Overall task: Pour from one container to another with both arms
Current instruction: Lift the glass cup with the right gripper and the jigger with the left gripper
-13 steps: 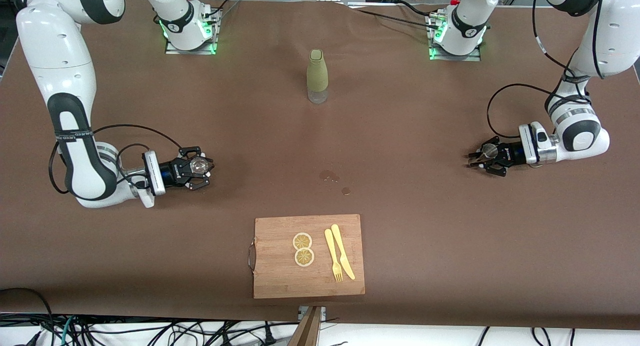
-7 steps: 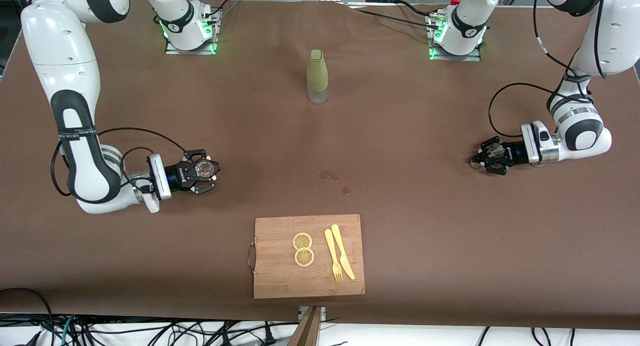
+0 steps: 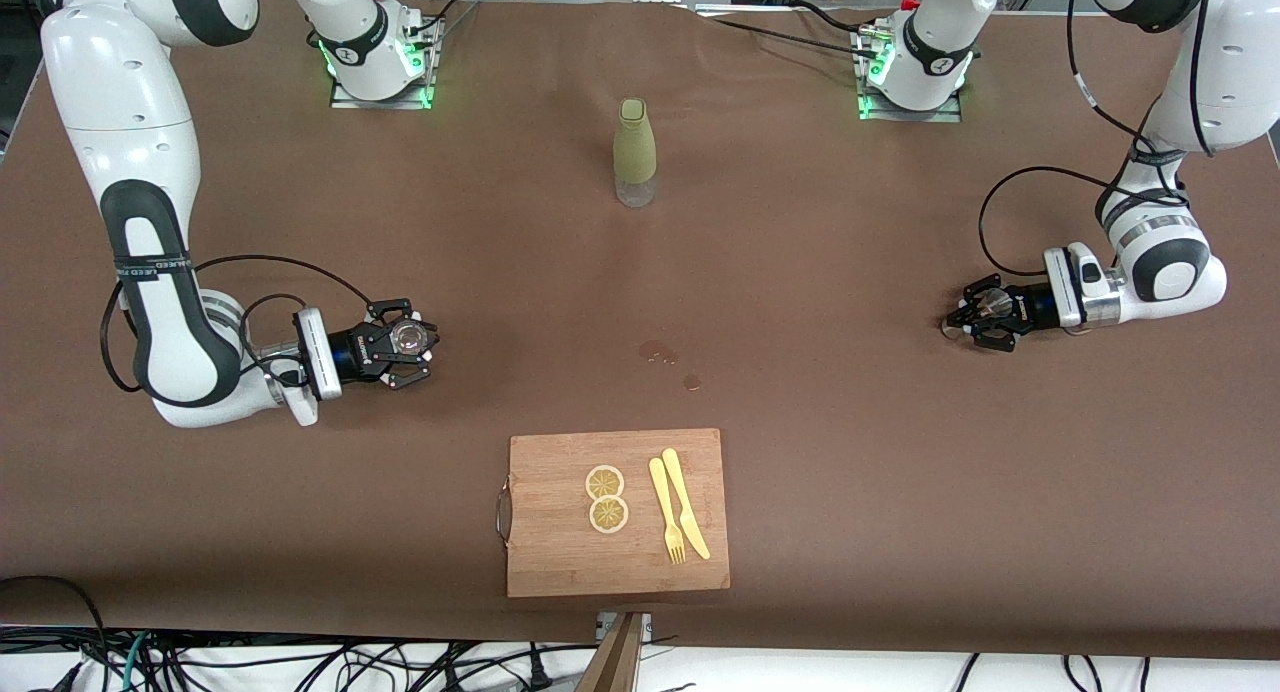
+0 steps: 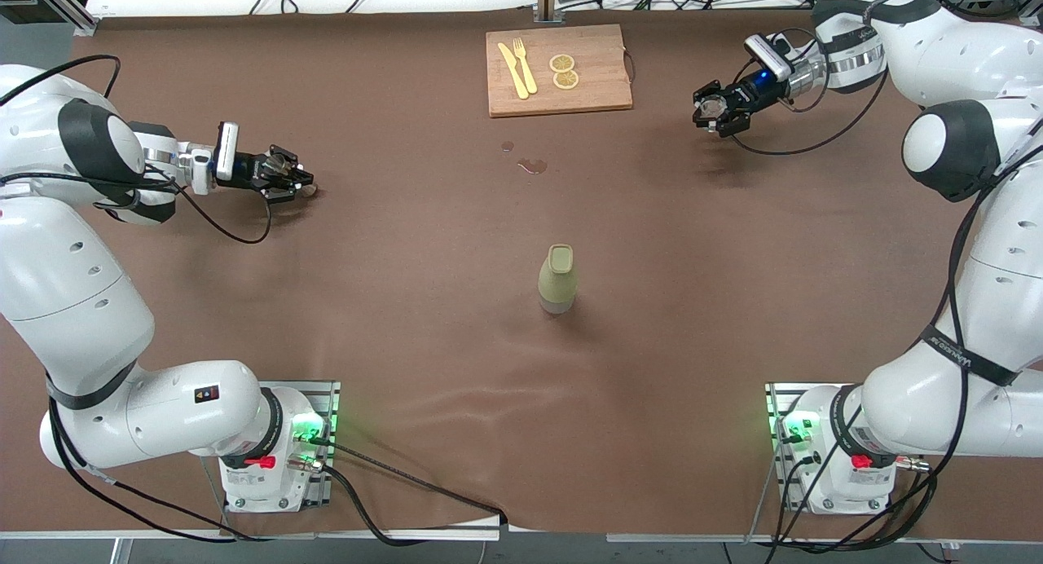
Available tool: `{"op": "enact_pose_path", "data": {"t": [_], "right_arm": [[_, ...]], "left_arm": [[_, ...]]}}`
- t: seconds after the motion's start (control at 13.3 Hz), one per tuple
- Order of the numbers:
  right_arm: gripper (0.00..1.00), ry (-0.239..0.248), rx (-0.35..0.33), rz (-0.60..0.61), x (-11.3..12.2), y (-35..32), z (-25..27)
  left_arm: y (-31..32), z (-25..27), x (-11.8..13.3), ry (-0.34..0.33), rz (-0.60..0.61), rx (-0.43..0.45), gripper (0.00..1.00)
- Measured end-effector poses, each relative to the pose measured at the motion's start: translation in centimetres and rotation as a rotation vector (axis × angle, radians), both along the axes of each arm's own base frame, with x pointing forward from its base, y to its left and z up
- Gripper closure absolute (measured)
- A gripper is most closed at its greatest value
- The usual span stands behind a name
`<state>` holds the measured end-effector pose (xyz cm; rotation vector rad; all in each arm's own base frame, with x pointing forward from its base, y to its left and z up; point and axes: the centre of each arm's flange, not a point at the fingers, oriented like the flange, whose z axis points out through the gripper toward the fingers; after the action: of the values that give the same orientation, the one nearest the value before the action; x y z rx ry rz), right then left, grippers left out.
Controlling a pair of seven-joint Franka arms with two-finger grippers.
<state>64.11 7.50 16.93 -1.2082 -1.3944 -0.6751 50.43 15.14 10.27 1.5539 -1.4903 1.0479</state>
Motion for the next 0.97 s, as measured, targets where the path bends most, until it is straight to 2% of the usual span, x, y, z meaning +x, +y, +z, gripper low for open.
{"op": "enact_pose_path", "data": {"t": [0.37,0.97], "right_arm": [[0.85,0.000,0.000,-0.001,0.0,-0.1,0.0],[0.85,0.002,0.000,-0.004,0.0,-0.3,0.0]], "left_arm": [[0.0,0.6,0.2,0.010,0.001,0.000,0.90],[-1.4,1.5,-0.1,0.053,-0.037,-0.103,0.90]]}}
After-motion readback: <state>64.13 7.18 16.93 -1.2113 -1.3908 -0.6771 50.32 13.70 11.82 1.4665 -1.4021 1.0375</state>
